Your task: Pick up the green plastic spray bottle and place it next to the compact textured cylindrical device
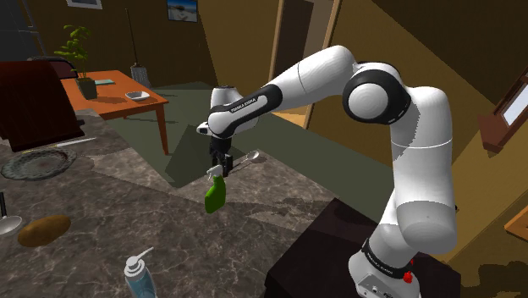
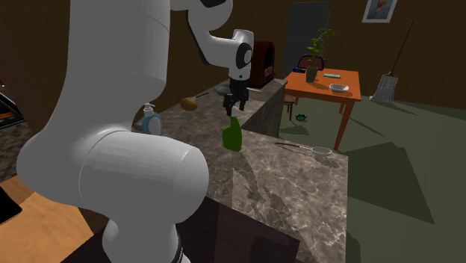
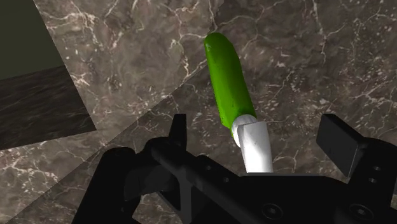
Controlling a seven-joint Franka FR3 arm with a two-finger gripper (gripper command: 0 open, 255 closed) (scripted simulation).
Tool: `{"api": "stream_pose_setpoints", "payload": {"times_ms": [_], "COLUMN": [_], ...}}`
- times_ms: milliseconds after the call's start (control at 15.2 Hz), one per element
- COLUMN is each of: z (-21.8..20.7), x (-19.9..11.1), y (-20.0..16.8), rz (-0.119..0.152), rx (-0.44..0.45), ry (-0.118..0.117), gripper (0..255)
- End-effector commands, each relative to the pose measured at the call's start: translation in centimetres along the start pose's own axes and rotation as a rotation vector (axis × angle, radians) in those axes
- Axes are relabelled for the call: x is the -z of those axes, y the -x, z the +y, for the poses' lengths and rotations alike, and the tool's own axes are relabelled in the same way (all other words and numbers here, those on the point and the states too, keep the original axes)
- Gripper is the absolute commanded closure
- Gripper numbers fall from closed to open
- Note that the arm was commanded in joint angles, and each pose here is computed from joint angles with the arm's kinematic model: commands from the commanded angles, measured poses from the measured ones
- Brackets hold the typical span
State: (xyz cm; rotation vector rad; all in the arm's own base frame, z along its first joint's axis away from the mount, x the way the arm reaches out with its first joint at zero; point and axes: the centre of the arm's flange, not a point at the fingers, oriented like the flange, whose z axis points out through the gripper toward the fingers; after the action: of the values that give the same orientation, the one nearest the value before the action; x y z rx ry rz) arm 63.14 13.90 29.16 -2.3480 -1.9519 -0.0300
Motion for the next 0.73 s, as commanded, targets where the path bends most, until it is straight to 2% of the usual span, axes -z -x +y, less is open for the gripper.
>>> {"api": "stream_pose_setpoints", "payload": {"times_ms": [0,198,264,660], "z": [0.00,0.00,0.00,-0.01], "x": [-0.03,-0.03,-0.03,-0.02], "y": [0.01,0.01,0.01,0.01], "rz": [0.000,0.000,0.000,0.000], "rx": [0.000,0.000,0.000,0.000], "ry": [0.000,0.000,0.000,0.000], "gripper": [0,0,255,255]}}
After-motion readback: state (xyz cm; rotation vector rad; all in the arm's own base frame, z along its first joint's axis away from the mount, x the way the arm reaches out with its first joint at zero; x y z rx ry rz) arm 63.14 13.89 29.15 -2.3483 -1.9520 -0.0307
